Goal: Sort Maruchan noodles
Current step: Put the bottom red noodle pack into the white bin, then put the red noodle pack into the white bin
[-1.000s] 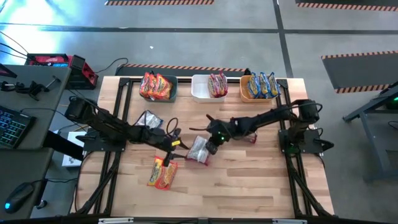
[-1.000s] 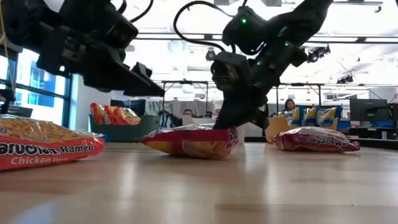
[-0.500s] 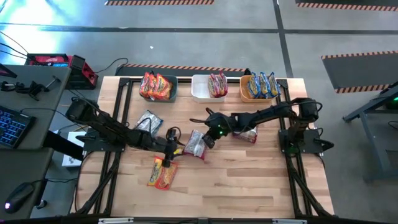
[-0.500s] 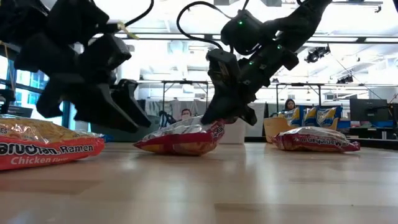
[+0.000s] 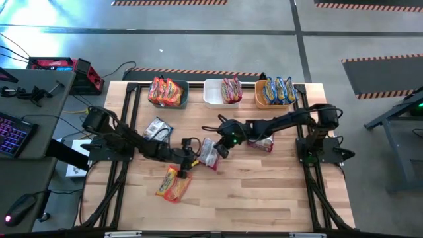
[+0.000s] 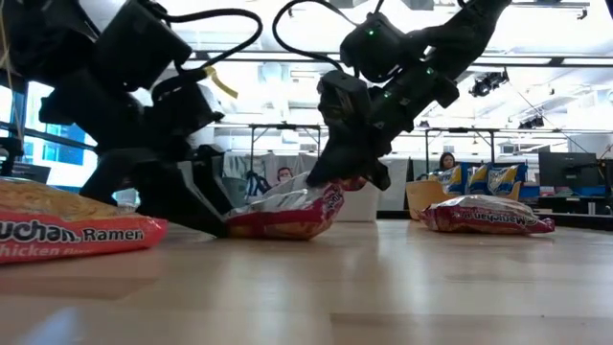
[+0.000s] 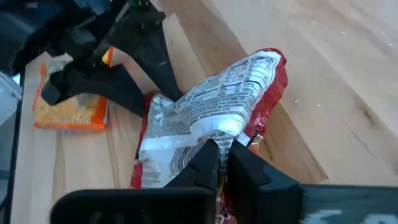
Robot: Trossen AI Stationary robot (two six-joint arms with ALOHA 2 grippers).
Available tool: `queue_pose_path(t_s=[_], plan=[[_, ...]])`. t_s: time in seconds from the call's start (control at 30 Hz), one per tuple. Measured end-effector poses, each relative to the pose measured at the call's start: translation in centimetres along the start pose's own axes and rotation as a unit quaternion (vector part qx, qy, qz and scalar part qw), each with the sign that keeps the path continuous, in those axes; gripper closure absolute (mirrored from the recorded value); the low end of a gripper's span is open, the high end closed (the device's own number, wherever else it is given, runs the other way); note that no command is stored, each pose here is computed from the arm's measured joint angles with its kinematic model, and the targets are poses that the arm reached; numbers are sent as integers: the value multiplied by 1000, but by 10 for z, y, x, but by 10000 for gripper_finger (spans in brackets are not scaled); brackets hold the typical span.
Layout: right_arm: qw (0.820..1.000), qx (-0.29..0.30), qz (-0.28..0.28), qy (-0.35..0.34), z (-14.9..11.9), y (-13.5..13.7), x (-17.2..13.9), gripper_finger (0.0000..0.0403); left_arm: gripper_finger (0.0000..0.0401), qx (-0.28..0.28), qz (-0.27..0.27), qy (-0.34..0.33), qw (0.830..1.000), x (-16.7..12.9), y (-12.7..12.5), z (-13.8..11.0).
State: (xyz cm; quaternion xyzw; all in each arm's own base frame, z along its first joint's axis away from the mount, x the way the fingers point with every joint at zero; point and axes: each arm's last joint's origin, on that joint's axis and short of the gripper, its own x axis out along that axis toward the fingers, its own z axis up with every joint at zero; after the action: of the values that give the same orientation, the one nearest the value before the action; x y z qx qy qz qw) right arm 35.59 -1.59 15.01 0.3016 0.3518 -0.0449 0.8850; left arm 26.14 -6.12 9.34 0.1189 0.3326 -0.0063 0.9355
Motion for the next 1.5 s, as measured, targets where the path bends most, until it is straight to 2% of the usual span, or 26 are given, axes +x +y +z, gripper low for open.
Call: queue_pose_path(t_s=[0.17, 0.23, 0.3, 0.37, 0.5, 0.7, 0.77, 0.83, 0.93, 1.0, 1.1, 1.17, 1.23, 1.37, 1.5], plan=[[999, -30, -13, 24, 1, 3, -18, 321, 329, 22, 1, -11, 1000, -2, 1, 8], [998, -44, -32, 24, 4, 6, -32, 286, 369, 28, 6, -16, 999, -5, 4, 14], [996, -65, -55, 11, 5, 14, -47, 252, 392, 20, 17, -25, 999, -10, 9, 23], [993, -88, -80, -4, 4, 23, -60, 218, 392, -3, 28, -47, 999, -15, 17, 36], [986, -130, -97, -42, 0, 47, -76, 172, 398, -49, 10, -88, 995, -23, 32, 62], [976, -161, -137, -55, 2, 86, -74, 162, 401, -108, 22, -127, 986, -23, 52, 90], [972, -167, -163, -35, 0, 93, -70, 162, 400, -111, 22, -118, 987, -23, 54, 91], [968, -175, -178, -21, -2, 100, -67, 162, 400, -142, 18, -81, 986, -24, 54, 85], [962, -178, -205, 10, -9, 101, -65, 162, 387, -201, 6, 8, 980, -22, 54, 65], [962, -176, -210, 17, -12, 99, -64, 162, 369, -239, -5, 59, 969, -20, 54, 53], [959, -177, -220, 16, -13, 95, -63, 162, 327, -294, -39, 94, 950, -15, 53, 39], [956, -179, -232, 13, -14, 91, -62, 162, 294, -318, -63, 91, 942, -11, 54, 35], [955, -178, -238, 5, -14, 89, -61, 162, 261, -323, -75, 95, 939, -11, 54, 32], [953, -184, -242, 11, -17, 84, -59, 162, 212, -302, -79, 83, 946, -11, 54, 30], [952, -184, -243, 11, -18, 82, -58, 162, 198, -278, -85, 77, 954, -3, 49, 26]])
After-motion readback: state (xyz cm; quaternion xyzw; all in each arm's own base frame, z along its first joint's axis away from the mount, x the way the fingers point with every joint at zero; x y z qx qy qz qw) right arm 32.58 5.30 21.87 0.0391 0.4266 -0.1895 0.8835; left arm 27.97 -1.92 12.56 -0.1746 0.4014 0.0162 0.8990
